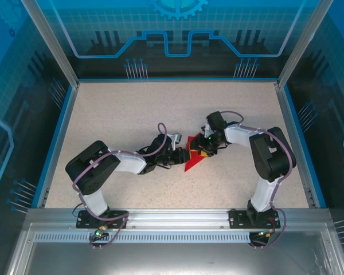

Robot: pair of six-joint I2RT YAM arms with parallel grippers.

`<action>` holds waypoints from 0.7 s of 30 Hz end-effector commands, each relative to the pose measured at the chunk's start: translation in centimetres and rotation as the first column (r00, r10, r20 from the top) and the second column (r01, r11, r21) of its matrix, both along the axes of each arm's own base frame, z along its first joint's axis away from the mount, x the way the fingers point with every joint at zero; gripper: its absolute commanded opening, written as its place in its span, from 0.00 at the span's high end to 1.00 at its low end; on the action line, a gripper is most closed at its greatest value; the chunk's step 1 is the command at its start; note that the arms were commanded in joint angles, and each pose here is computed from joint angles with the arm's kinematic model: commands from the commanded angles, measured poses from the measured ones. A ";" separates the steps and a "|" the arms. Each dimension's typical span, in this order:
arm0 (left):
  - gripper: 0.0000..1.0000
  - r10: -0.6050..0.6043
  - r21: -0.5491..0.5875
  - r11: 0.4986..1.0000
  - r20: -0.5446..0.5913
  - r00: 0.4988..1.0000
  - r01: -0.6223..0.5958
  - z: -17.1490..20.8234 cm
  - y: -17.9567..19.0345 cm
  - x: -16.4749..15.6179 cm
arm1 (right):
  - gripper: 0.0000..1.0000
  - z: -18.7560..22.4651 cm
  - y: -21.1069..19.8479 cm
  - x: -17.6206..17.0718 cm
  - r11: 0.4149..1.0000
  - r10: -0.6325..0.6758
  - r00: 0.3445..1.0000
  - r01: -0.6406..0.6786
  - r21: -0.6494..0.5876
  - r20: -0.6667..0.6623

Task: Fold a paper plane with a square sheet of paper (pick it up from the middle)
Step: Fourth fold the wing at the center of the table.

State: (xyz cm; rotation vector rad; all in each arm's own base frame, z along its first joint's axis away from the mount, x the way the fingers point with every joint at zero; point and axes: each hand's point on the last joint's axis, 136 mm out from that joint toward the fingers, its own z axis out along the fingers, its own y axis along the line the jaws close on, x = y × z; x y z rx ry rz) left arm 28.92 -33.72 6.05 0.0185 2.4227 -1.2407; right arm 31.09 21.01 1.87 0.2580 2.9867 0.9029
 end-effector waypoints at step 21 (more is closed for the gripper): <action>0.92 0.019 0.148 0.989 -0.054 0.998 -0.011 -2.9 0.2 1.2 | 0.51 -5.1 -3.8 -3.1 0.971 -0.059 0.985 0.020 -0.236 -0.159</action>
